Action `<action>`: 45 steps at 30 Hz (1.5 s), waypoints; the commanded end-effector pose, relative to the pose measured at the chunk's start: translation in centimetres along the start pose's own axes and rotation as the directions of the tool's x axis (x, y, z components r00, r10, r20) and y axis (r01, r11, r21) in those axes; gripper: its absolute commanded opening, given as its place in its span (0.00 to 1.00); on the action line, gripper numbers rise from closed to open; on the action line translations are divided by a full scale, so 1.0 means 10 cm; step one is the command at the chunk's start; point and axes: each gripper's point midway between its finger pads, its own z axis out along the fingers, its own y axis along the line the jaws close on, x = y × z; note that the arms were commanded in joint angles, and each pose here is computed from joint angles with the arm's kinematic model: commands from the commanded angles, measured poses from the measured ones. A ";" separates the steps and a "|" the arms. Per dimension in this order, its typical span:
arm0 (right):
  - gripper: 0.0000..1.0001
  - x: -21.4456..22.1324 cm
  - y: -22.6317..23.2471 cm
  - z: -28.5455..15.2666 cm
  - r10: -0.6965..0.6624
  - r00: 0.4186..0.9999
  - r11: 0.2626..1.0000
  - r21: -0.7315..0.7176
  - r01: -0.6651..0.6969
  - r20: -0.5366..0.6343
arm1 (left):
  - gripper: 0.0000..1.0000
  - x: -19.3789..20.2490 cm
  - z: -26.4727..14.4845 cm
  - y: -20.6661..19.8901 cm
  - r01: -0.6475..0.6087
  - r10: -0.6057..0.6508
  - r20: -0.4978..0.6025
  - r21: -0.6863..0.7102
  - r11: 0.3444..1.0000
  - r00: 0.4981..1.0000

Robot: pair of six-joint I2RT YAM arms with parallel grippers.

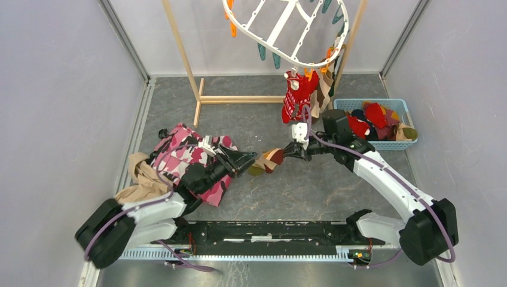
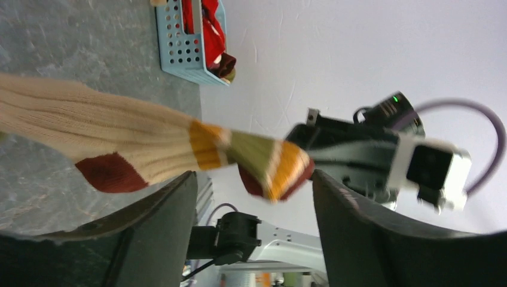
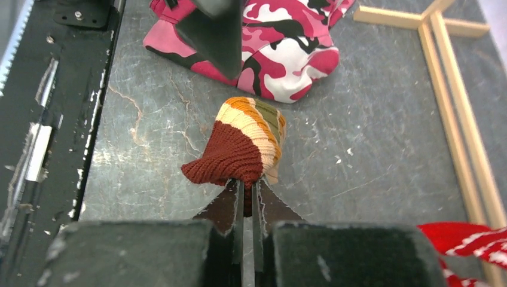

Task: Clip the socks to the hanger
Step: Pick up the sock from the bin.

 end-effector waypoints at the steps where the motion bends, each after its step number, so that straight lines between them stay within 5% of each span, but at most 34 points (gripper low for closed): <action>1: 0.00 -0.13 -0.10 -0.05 0.131 0.990 0.991 -0.011 -0.131 0.060 | 0.82 -0.06 -0.22 0.01 -0.508 0.508 0.000 0.012 0.861 0.861; 9: 0.00 -0.11 -0.07 0.02 0.262 0.962 0.964 -0.075 -0.256 0.082 | 0.84 0.04 -0.46 -0.32 -0.906 0.897 0.145 0.145 0.397 0.417; 11: 0.00 -0.12 -0.05 0.01 0.267 0.960 0.962 -0.086 -0.260 0.088 | 0.86 0.16 -0.40 -0.32 -0.961 0.957 0.150 0.164 0.225 0.249; 12: 0.00 -0.13 -0.05 0.00 0.268 0.959 0.961 -0.091 -0.260 0.090 | 0.88 0.21 -0.37 -0.33 -0.968 0.967 0.152 0.175 0.178 0.205; 13: 0.00 -0.13 -0.04 0.00 0.270 0.958 0.960 -0.096 -0.261 0.092 | 0.94 0.28 -0.32 -0.30 -0.982 0.986 0.149 0.186 0.040 0.069; 16: 0.00 -0.12 -0.03 -0.02 0.279 0.956 0.957 -0.107 -0.269 0.093 | 0.99 0.30 -0.23 -0.25 -0.966 0.971 0.150 0.154 -0.208 -0.185; 20: 0.00 -0.07 0.00 -0.01 0.307 0.949 0.945 -0.146 -0.293 0.078 | 1.00 0.22 -0.13 -0.26 -0.903 0.905 0.158 0.111 -0.414 -0.395; 24: 0.00 -0.02 0.02 0.02 0.331 0.941 0.933 -0.171 -0.316 0.067 | 1.00 0.22 -0.02 -0.26 -0.863 0.866 0.154 0.107 -0.494 -0.477; 30: 0.01 0.01 0.03 0.02 0.333 0.941 0.931 -0.178 -0.318 0.058 | 0.94 0.22 0.11 -0.26 -0.834 0.838 0.146 0.105 -0.542 -0.526; 42: 0.03 0.02 0.04 0.02 0.332 0.942 0.931 -0.181 -0.317 0.056 | 0.67 0.34 0.41 -0.26 -0.822 0.833 0.140 0.141 -0.552 -0.535; 45: 0.04 0.01 0.04 0.03 0.330 0.942 0.931 -0.184 -0.315 0.056 | 0.50 0.38 0.44 -0.24 -0.826 0.840 0.138 0.156 -0.542 -0.525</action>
